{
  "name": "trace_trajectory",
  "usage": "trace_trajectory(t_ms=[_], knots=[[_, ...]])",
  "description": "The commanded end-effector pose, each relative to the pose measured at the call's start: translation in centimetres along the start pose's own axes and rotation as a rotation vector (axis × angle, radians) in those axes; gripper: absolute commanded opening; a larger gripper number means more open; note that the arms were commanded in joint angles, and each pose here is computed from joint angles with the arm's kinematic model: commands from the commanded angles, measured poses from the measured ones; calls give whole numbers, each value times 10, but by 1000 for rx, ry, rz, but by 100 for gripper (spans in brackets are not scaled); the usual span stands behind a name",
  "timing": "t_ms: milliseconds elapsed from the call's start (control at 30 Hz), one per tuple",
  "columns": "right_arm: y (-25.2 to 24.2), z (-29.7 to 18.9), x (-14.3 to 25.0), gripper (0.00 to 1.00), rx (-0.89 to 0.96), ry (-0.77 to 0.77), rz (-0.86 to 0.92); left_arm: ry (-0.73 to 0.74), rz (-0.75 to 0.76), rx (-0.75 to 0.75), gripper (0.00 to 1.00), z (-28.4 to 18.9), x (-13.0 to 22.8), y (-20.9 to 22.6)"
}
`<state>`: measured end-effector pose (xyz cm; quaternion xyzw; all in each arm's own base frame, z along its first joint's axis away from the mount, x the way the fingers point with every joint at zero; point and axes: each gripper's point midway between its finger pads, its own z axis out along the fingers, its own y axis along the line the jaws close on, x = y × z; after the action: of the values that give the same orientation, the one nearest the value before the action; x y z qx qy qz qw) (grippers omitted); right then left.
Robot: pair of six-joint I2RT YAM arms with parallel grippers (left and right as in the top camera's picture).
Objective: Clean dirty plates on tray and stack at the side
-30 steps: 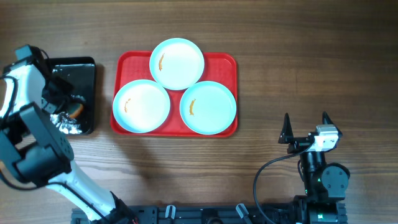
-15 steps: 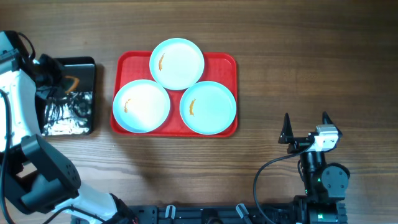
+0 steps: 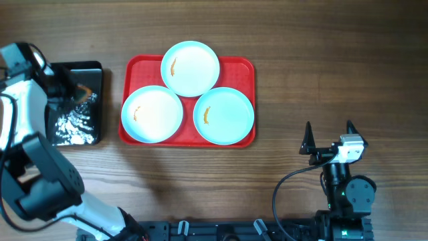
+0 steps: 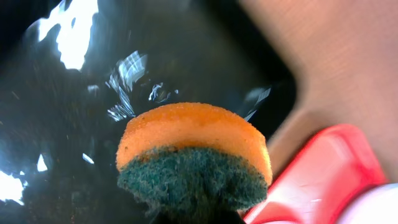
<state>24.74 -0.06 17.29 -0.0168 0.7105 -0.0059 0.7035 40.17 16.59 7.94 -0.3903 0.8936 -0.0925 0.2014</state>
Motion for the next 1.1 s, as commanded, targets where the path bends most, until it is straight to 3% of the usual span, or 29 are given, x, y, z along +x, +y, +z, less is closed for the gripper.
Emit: trace_trajectory(t_ms=[0,100,400,533,800,933,1067], knots=[[-4,0,-2,100,18,-8,-18,17,35,24,4,3,2,6],[-4,0,-2,100,18,-8,-18,-8,34,133,4,-15,-5,-11],[-4,0,-2,100,18,-8,-18,-170,182,698,4,-124,-34,-91],[-4,0,-2,100,18,-8,-18,-180,155,627,4,-121,-35,-81],[-4,0,-2,100,18,-8,-18,-136,48,132,4,-37,-19,17],[-4,0,-2,100,18,-8,-17,-55,15,119,4,0,8,34],[-4,0,-2,100,18,-8,-18,-35,29,261,4,-3,12,11]])
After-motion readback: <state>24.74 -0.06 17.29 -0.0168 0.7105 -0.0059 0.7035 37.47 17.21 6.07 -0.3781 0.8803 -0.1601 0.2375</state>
